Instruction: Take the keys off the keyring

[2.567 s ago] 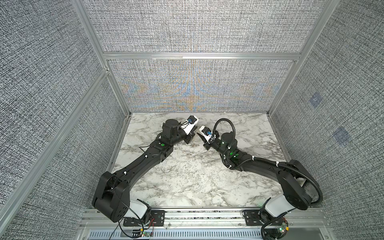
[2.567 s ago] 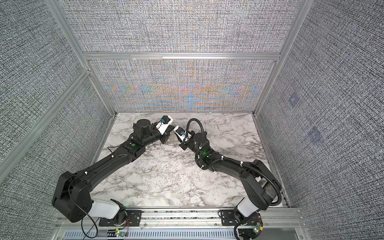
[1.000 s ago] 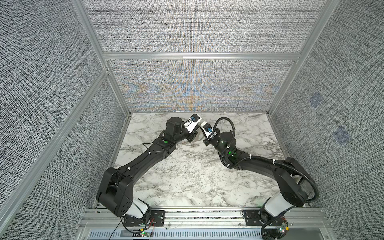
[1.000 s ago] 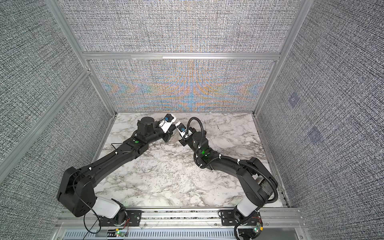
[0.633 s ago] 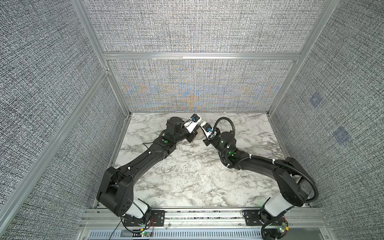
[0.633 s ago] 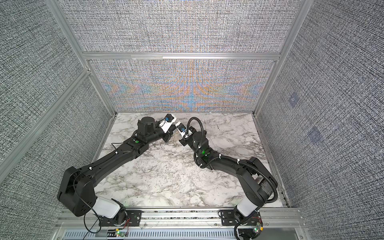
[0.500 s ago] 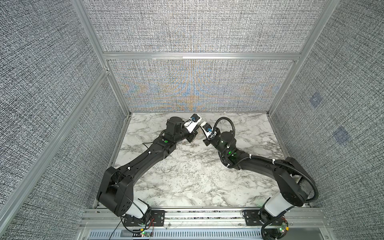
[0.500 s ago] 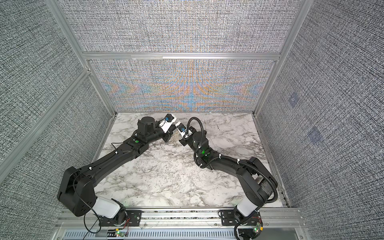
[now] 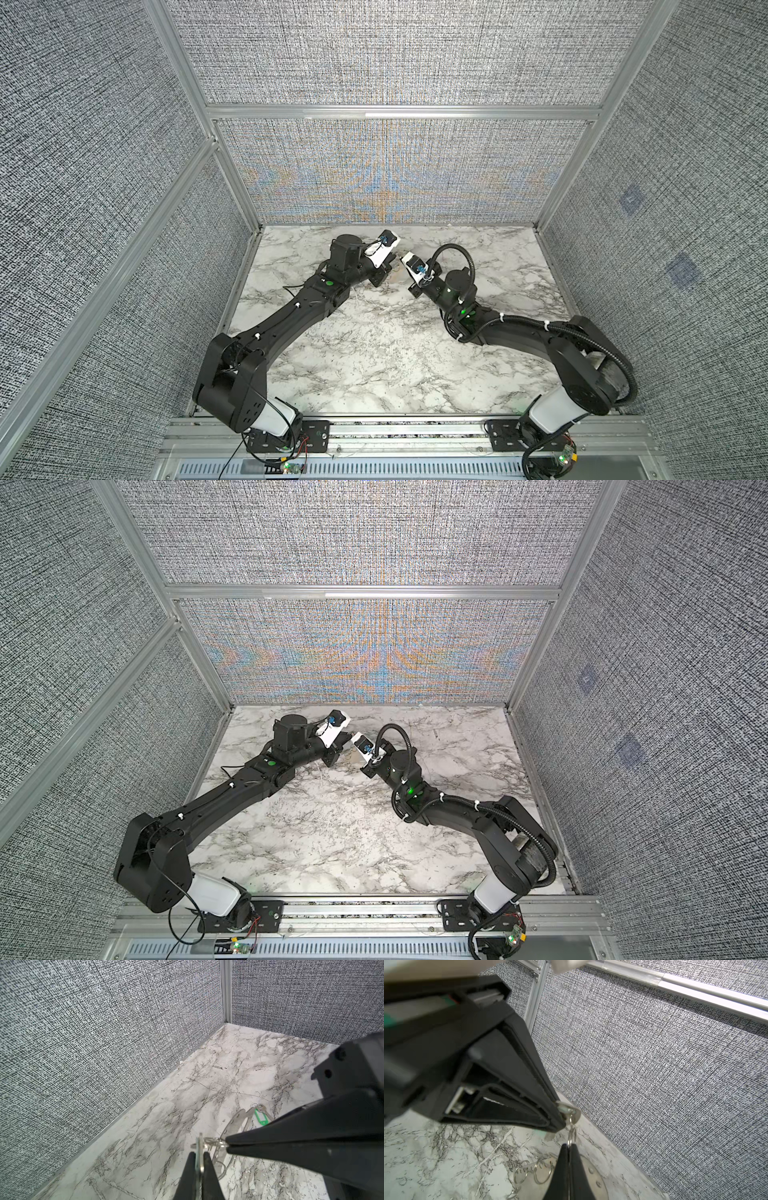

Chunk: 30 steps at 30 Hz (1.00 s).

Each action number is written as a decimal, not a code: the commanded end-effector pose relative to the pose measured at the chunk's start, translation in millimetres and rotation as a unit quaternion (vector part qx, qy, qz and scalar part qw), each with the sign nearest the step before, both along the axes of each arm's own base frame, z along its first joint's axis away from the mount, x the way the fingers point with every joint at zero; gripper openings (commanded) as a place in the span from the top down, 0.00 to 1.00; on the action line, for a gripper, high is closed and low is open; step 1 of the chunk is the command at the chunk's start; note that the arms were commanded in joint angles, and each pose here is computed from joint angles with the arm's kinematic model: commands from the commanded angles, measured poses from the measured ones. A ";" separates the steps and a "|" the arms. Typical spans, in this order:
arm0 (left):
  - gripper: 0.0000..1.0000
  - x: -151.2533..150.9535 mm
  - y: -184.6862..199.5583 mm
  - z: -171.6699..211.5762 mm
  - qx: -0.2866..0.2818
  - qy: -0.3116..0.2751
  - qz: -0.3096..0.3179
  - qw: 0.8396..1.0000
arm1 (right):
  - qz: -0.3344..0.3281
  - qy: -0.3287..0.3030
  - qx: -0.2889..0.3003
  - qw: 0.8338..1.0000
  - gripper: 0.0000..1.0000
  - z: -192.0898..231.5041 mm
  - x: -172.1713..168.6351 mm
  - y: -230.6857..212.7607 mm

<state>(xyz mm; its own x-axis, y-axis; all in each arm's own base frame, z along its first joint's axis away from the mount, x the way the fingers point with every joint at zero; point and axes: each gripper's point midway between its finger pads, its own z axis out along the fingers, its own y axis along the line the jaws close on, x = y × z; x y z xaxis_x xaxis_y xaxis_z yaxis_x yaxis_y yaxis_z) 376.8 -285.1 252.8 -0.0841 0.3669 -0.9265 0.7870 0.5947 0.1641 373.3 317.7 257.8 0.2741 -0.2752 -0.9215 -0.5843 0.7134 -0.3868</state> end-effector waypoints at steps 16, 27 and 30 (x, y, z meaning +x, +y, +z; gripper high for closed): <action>1.00 10.9 13.2 12.7 -0.044 0.000 0.009 0.999 | 0.074 -0.049 0.024 0.996 1.00 24.3 -18.5 9.3; 1.00 4.5 11.8 25.7 -0.062 0.000 -0.007 0.998 | 0.063 -0.020 0.021 0.998 1.00 11.6 -10.9 9.9; 1.00 0.8 10.7 33.0 -0.072 0.000 -0.012 0.997 | 0.055 -0.006 0.022 0.998 1.00 8.9 -5.9 10.4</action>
<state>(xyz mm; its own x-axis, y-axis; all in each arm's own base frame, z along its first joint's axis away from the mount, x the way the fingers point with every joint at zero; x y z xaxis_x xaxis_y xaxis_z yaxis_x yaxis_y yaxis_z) 372.5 -277.1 264.1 -0.1149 0.2791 -0.9534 0.8203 0.5679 0.0674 364.1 327.4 269.3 0.3444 -0.2096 -0.9151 -0.6480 0.6522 -0.3933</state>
